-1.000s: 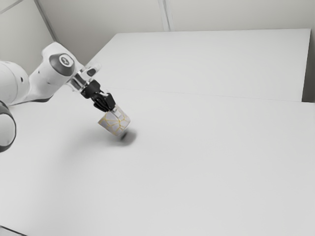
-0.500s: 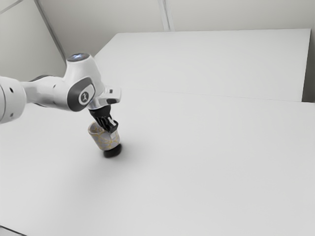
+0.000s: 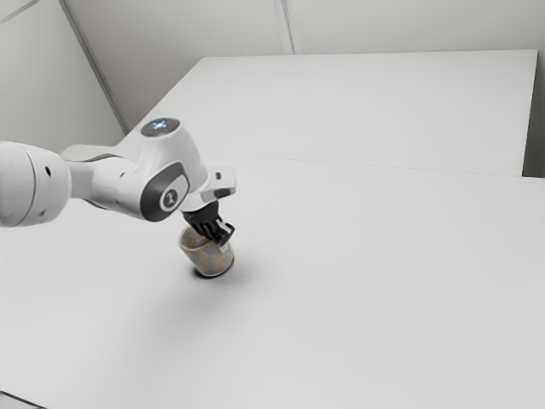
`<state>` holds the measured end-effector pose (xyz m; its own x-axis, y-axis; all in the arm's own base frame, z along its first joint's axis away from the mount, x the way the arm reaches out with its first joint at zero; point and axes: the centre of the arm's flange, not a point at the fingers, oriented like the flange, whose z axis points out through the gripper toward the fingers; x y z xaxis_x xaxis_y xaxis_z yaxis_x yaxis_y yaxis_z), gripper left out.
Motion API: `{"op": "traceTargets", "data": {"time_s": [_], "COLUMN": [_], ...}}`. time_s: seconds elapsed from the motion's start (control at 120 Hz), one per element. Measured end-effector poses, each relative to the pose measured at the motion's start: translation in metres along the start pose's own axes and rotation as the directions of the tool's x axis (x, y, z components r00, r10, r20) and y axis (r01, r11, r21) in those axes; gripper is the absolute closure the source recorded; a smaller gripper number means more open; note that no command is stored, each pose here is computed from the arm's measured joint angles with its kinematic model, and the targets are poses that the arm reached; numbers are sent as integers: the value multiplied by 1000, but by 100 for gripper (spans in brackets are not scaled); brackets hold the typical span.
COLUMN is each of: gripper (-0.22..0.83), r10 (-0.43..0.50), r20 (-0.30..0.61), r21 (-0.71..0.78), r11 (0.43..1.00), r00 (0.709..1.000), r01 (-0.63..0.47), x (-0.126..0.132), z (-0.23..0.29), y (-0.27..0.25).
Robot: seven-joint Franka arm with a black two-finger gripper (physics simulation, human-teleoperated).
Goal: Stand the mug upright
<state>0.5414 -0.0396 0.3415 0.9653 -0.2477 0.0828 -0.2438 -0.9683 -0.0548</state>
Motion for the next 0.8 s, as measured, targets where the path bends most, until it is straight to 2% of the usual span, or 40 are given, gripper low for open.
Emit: {"op": "traceTargets", "data": {"time_s": [0.058,0.233,0.367,0.425,0.467,0.542,0.625,0.7,0.8], "gripper": [76,38,20,15,13,9,6,4,3], "r10": [-3,-18,-55,-66,-72,-79,-91,-98,-97], "r20": [-4,-7,-43,-55,-74,-117,-158,-159,-116], "r21": [1,-14,-16,-14,-11,-3,4,-3,-34], "r11": [1000,1000,998,998,997,997,996,995,995], "r00": [1000,1000,998,996,995,990,983,982,988], "r01": [3,18,54,66,71,79,93,99,94], "x": [2,4,4,8,22,51,68,75,73], "z": [1,-3,-29,-39,-58,-106,-167,-203,-218], "y": [6,19,16,13,9,-1,-18,-31,-40]}}
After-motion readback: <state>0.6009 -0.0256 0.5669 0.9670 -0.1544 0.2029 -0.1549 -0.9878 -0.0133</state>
